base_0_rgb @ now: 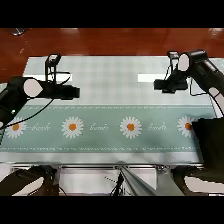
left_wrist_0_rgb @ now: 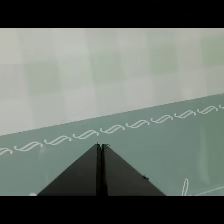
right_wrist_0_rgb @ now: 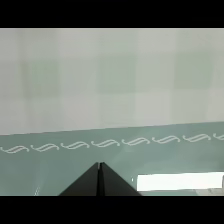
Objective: Fold the shirts.
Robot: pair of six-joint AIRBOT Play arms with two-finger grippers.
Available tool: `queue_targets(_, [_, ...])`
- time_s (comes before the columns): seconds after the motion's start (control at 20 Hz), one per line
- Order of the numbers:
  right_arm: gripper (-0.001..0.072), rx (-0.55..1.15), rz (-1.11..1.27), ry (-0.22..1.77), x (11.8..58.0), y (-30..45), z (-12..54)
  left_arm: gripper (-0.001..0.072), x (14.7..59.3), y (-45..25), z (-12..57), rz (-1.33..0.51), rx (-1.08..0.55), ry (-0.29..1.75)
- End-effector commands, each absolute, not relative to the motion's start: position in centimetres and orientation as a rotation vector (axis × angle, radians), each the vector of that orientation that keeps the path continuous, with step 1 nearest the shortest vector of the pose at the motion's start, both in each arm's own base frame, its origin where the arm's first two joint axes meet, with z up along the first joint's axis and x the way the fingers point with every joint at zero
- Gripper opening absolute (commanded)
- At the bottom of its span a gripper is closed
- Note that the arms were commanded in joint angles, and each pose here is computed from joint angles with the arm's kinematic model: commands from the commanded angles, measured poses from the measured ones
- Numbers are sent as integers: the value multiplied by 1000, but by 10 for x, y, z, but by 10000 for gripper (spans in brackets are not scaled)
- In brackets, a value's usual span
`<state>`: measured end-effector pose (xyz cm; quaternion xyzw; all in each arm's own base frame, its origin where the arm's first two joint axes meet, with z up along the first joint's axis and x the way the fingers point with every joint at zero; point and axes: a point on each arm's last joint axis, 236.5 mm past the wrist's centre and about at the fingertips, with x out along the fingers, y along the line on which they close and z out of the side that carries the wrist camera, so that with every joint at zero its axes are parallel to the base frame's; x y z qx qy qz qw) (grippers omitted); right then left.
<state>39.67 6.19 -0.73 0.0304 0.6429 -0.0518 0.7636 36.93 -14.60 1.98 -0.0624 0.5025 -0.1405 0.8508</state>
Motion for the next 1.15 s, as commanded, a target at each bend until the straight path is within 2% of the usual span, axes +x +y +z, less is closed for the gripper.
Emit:
queue_targets(0.0, [25,87,-179,1421,393,50,-13,28,379,-143,15,-272,-159,1032])
queue_targets(0.4, [24,80,-138,1401,363,48,-50,28,372,-142,11,-274,-153,1066])
queue_targets(1.1, [24,80,-137,1394,364,48,-50,28,373,-143,12,-274,-155,1060])
